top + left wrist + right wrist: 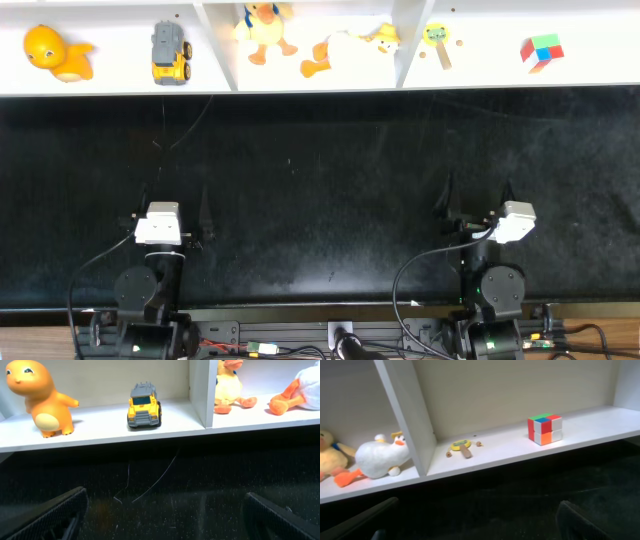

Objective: Store Toys

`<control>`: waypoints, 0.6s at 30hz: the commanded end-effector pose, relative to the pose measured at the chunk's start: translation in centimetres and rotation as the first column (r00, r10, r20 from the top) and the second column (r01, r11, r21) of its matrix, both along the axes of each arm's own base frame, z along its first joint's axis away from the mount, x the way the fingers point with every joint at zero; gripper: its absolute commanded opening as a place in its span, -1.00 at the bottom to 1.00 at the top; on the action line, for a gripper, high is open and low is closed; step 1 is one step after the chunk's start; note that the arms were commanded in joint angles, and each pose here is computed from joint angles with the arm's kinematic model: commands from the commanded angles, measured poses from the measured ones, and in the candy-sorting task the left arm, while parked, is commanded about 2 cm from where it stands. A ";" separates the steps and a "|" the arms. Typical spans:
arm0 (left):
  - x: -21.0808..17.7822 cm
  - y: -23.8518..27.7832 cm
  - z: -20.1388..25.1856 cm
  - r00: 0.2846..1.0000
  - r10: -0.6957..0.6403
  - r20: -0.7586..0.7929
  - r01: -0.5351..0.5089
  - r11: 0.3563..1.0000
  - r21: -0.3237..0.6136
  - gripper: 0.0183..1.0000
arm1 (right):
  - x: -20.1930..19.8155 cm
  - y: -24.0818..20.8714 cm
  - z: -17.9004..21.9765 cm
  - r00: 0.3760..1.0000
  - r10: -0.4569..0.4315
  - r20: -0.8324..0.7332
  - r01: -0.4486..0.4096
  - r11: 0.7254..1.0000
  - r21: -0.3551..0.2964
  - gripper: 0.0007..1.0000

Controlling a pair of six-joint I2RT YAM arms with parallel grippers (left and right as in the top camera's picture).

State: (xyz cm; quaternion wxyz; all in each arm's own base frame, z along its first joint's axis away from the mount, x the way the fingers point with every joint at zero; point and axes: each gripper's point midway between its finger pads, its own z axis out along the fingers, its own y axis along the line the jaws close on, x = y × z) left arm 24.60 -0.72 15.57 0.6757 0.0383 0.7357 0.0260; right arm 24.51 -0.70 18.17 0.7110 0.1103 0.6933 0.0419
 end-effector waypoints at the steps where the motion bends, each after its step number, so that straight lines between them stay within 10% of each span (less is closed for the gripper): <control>1: 0.0 -0.2 0.1 1.000 -0.011 0.008 0.011 1.000 0.018 1.00 | 0.0 -1.2 -0.4 0.999 -0.049 -0.001 0.049 0.999 0.006 1.00; 13: 0.0 -0.2 0.1 1.000 -0.011 0.008 0.011 1.000 0.017 0.99 | -0.1 -1.4 -0.4 0.998 -0.055 -0.004 0.055 0.998 0.002 0.82; 18: 0.0 -0.2 0.1 1.000 -0.011 0.008 0.011 1.000 0.017 1.00 | 0.1 1.6 -1.0 0.992 0.125 -0.029 -0.126 0.992 -0.029 0.98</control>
